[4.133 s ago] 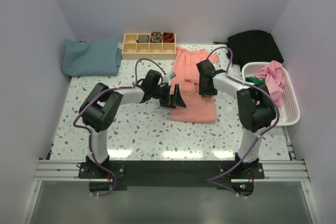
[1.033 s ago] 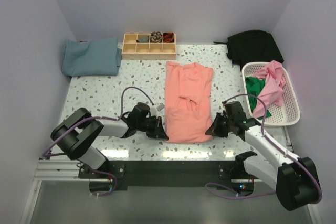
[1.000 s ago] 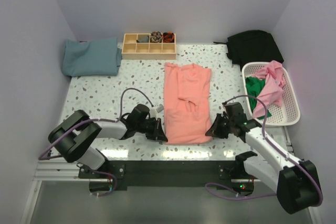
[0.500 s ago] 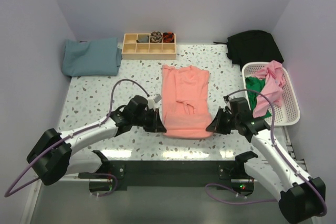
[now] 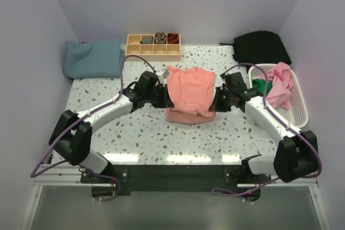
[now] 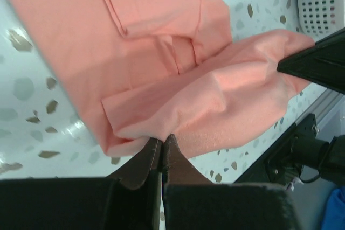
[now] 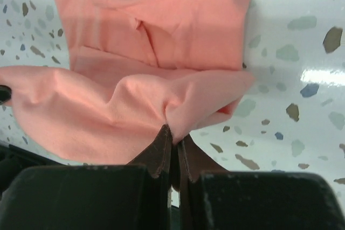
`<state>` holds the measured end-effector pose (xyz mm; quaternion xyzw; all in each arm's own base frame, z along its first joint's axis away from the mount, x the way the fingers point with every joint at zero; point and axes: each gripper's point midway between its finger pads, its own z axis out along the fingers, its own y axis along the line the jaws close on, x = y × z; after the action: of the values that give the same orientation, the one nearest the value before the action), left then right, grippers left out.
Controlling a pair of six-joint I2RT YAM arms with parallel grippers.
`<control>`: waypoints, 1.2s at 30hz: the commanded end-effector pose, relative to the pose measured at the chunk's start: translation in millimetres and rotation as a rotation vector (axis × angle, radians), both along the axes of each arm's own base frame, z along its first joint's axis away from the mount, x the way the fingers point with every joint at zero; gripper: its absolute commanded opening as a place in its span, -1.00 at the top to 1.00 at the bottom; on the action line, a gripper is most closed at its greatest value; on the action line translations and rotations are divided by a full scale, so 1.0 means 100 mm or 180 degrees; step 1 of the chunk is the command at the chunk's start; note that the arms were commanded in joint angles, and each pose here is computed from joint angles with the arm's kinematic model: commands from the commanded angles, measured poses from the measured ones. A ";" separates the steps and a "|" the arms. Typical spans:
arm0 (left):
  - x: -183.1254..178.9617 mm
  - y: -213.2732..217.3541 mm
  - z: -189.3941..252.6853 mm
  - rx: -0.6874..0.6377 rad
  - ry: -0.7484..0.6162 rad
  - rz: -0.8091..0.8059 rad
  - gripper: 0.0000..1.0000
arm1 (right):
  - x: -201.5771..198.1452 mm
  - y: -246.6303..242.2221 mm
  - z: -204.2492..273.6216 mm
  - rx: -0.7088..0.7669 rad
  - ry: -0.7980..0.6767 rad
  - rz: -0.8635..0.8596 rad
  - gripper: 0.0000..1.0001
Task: Fold and stack the t-shirts
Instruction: Fold the long partially folded tshirt into a neat square
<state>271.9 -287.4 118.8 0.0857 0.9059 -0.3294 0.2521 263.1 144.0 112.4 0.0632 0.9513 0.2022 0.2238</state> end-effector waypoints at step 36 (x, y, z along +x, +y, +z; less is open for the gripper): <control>3.02 0.37 0.36 -0.1066 -0.0977 0.0525 0.05 | 3.51 -0.25 0.26 0.0241 -0.1222 -0.0232 -0.19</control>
<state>526.0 -258.9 83.7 -0.0013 0.8629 -0.3882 0.3236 559.8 137.6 65.2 0.0846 0.9269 0.2279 0.2859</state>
